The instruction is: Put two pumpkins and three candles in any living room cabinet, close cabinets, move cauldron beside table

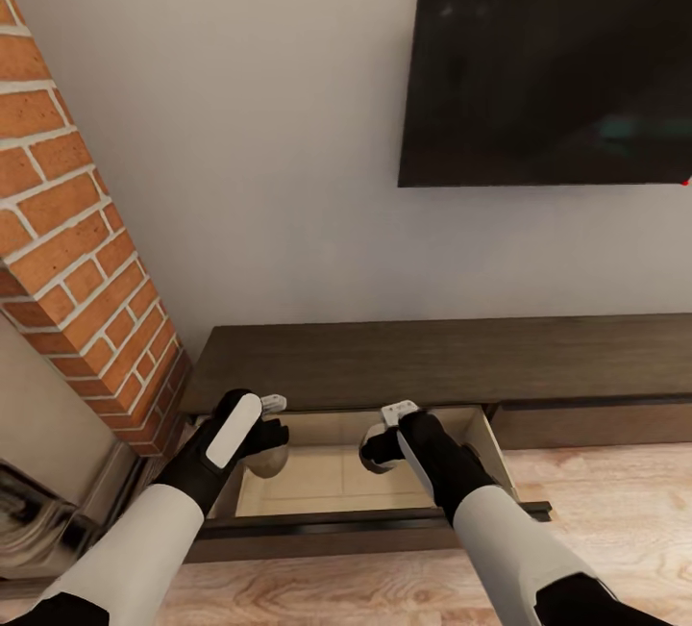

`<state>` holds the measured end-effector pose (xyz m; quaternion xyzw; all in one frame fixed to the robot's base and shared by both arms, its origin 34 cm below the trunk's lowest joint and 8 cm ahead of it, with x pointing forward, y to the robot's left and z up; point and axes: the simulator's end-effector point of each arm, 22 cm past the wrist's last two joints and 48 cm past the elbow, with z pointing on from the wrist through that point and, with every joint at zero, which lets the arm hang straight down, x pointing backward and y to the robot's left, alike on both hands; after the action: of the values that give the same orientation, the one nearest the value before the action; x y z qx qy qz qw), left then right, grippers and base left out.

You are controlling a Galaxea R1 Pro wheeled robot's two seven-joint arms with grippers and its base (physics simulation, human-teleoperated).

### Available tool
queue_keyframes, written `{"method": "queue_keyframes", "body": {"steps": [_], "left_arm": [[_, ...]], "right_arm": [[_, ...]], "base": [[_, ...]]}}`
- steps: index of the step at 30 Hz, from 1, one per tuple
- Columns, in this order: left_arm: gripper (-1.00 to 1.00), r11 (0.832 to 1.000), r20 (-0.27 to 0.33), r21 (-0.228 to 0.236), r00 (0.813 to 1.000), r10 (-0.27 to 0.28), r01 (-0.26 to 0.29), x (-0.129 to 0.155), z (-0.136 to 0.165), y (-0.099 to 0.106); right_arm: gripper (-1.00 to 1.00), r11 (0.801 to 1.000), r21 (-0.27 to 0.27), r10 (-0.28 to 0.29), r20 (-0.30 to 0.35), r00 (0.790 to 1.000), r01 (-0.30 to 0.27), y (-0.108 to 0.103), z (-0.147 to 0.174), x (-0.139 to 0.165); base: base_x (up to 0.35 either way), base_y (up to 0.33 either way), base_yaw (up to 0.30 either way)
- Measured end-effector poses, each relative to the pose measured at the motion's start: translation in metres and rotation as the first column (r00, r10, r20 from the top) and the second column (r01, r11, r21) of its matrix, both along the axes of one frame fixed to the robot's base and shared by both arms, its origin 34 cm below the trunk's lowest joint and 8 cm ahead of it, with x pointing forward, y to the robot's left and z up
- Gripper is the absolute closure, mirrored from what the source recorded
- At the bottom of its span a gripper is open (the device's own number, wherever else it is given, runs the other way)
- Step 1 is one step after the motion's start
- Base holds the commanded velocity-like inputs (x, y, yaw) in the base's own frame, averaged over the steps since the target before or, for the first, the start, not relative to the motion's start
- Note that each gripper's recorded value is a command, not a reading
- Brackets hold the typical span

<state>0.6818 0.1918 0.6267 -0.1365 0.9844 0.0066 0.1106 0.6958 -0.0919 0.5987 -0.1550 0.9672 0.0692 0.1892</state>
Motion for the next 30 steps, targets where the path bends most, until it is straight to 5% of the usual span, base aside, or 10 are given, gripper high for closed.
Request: {"method": "queue_keyframes", "body": {"steps": [4,8,16,30], "left_arm": [[1.00,0.998,-0.072,0.058,0.997,0.042,-0.038,-0.030,-0.043,-0.008],[1.00,0.993,-0.017,0.106,0.999,0.052,-0.050,-0.021,-0.043,-0.005],[1.00,0.996,0.050,0.075,0.998,0.041,-0.044,-0.001,-0.027,-0.016],[1.00,0.997,0.058,0.067,0.998,0.039,-0.043,0.000,-0.041,-0.019]], "right_arm": [[1.00,0.998,-0.064,0.004,0.014,1.000,-0.004,-0.008,-0.012,-0.003],[1.00,0.997,-0.074,-0.004,0.019,1.000,0.006,-0.010,-0.014,-0.004],[1.00,0.997,-0.074,-0.006,0.011,1.000,0.007,-0.010,-0.015,-0.005],[1.00,0.998,-0.069,-0.004,0.010,1.000,0.005,-0.009,-0.031,-0.007]], "base": [[0.000,0.000,0.000],[0.000,0.000,0.000],[0.000,0.000,0.000],[0.000,0.000,0.000]]}}
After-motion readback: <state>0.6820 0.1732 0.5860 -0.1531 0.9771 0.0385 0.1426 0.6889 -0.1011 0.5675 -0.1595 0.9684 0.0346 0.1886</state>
